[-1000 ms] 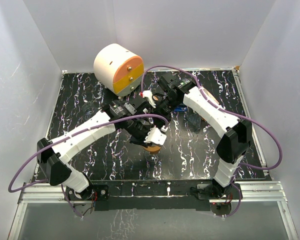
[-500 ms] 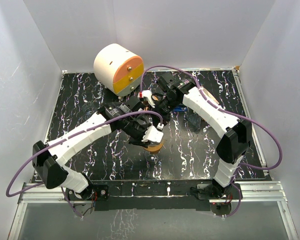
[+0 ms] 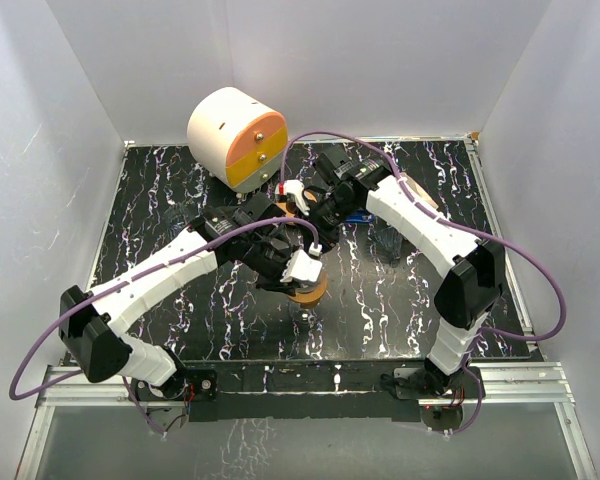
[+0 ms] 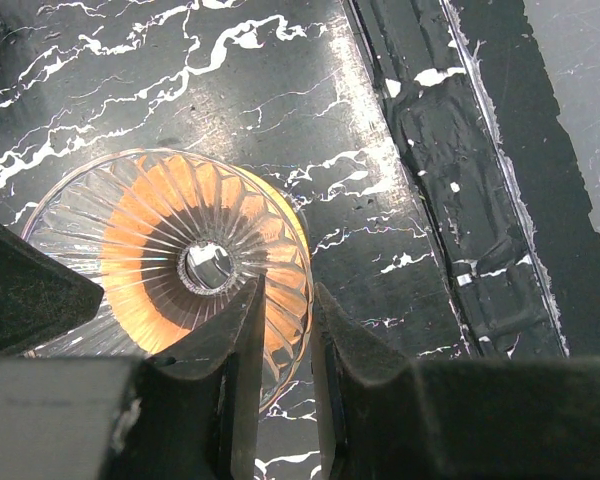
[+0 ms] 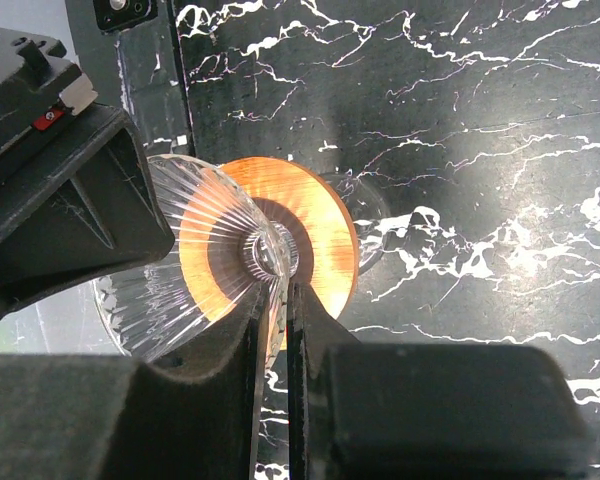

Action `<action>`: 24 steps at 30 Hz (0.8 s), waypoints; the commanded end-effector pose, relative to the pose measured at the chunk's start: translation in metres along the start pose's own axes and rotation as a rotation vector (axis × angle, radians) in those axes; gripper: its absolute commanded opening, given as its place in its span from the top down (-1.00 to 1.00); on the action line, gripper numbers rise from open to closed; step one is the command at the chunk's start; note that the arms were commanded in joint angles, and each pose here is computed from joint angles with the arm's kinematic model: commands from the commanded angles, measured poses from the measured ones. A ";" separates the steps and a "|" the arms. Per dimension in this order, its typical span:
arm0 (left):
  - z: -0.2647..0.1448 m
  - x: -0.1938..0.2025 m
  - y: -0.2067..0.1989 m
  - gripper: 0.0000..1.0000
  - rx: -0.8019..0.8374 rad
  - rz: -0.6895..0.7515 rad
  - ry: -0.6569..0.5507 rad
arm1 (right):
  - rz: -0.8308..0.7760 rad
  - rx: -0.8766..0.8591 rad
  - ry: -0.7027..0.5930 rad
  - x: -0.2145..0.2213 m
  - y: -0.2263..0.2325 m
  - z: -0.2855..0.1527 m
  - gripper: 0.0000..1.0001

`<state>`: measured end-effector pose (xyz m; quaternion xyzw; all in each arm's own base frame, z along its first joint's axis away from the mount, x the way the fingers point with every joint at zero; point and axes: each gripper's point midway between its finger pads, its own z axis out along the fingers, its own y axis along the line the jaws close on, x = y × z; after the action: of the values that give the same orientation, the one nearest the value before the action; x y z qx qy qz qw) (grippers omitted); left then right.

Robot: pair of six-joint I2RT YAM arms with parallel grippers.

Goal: Place the coffee filter in the dripper
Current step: Place the coffee dripper in the dripper holder.

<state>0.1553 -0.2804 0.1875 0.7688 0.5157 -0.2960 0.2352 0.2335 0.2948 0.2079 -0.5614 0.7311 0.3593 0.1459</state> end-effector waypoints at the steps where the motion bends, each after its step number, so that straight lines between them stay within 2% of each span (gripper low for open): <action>1: 0.005 0.052 -0.037 1.00 0.120 -0.195 0.172 | -0.013 0.046 0.069 0.022 -0.008 0.005 0.91; 24: 0.020 0.078 -0.052 1.00 0.166 -0.251 0.221 | 0.017 0.063 0.137 0.053 -0.015 0.017 0.94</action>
<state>0.1528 -0.2823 0.1805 0.7652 0.5100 -0.3062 0.2463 0.2327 0.2957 0.2056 -0.5658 0.7191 0.3615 0.1791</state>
